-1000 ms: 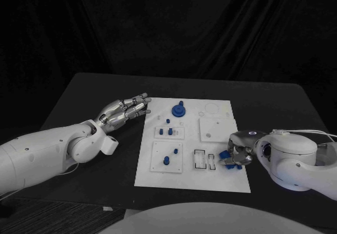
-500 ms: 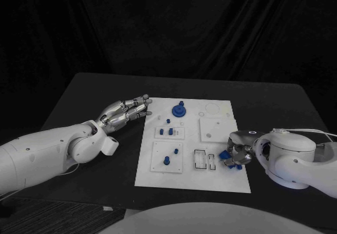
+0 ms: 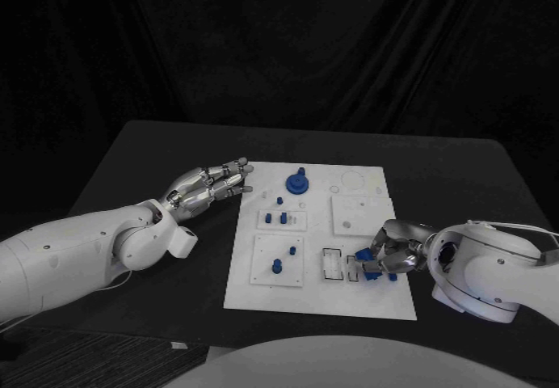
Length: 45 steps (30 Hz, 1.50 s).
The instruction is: Assemble the parts on the task board
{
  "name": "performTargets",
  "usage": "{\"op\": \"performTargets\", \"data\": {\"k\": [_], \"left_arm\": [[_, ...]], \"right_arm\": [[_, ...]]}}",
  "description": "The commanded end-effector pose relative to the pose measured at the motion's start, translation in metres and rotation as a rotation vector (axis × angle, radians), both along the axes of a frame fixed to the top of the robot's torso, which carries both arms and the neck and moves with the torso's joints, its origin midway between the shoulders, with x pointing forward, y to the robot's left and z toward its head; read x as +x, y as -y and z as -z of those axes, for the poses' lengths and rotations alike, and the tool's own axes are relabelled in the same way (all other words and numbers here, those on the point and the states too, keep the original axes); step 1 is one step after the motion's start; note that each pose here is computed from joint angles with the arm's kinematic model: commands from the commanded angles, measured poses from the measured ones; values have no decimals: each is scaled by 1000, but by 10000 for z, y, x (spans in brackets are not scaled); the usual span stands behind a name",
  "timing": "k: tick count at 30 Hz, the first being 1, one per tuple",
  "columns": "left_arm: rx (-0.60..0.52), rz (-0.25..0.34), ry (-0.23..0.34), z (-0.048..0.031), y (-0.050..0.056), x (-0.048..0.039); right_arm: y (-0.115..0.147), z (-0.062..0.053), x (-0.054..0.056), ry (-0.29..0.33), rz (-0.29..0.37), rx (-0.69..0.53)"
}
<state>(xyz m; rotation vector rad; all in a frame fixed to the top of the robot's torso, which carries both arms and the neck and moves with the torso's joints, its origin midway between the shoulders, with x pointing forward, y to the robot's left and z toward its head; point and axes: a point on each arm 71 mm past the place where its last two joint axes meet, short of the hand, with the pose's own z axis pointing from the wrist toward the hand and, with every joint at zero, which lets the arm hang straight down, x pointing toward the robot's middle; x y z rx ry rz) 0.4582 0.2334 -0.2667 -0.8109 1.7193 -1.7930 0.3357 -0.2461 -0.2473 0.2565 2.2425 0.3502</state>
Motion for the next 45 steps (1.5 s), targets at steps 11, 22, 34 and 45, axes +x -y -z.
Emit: {"op": "performTargets", "data": {"k": [11,22,34,45], "left_arm": [[-24,14,2,-8,52,-11],[-21,19,-5,3,58,-4],[-19,22,-11,17,65,-4],[-17,28,-18,31,71,-8]], "right_arm": [[-95,-129,27,-40,231,331],[-164,32,59,-120,214,297],[-186,125,36,-192,176,237],[-230,158,33,-220,144,216]]}}
